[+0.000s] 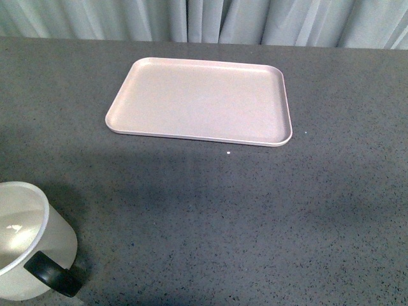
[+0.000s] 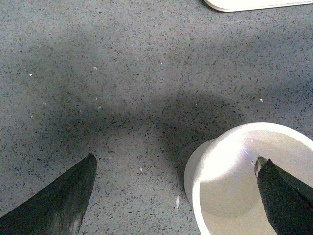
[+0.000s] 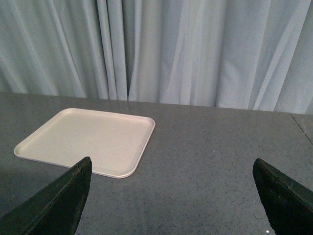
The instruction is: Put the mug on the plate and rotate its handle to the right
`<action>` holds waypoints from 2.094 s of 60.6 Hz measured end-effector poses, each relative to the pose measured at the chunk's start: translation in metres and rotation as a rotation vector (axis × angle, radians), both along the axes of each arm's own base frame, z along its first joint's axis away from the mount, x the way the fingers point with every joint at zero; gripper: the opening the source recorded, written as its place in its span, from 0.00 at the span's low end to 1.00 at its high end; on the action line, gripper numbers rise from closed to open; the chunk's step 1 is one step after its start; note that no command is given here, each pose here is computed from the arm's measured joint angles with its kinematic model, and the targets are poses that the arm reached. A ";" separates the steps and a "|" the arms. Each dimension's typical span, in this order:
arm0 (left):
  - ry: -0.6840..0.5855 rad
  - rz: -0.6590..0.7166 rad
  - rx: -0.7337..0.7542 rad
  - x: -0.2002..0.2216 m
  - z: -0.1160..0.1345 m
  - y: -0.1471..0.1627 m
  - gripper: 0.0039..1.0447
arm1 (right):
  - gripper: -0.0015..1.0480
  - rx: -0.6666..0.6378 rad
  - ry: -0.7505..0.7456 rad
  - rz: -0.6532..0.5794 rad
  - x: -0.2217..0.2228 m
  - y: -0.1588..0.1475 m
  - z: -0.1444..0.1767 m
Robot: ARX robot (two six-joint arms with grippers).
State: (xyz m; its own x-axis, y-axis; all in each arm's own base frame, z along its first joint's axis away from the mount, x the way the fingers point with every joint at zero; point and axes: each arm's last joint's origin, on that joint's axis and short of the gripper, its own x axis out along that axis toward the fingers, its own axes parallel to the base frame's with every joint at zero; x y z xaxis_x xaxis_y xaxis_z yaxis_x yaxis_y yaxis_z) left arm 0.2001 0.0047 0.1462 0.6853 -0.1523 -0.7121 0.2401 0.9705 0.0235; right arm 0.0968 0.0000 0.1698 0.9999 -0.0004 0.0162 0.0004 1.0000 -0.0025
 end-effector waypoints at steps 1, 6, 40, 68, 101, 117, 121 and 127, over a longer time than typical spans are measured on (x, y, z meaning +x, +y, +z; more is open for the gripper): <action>0.003 0.001 0.000 0.000 0.000 0.000 0.91 | 0.91 0.000 0.000 0.000 0.000 0.000 0.000; 0.017 0.000 0.003 0.001 -0.004 0.002 0.91 | 0.91 0.000 0.000 0.000 0.000 0.000 0.000; 0.146 -0.006 0.019 0.010 -0.037 0.004 0.71 | 0.91 0.000 0.000 0.000 0.000 0.000 0.000; 0.182 0.005 -0.055 0.011 -0.035 -0.002 0.02 | 0.91 0.000 0.000 0.000 0.000 0.000 0.000; 0.095 -0.025 -0.145 0.083 0.015 -0.073 0.02 | 0.91 0.000 0.000 0.000 0.000 0.000 0.000; 0.085 -0.038 -0.163 0.155 0.035 -0.133 0.02 | 0.91 0.000 0.000 -0.001 0.000 0.000 0.000; 0.090 -0.029 -0.157 0.172 0.036 -0.147 0.02 | 0.91 0.000 0.000 -0.001 0.000 0.000 0.000; 0.098 -0.005 -0.150 0.192 0.035 -0.160 0.02 | 0.91 0.000 0.000 0.000 0.000 0.000 0.000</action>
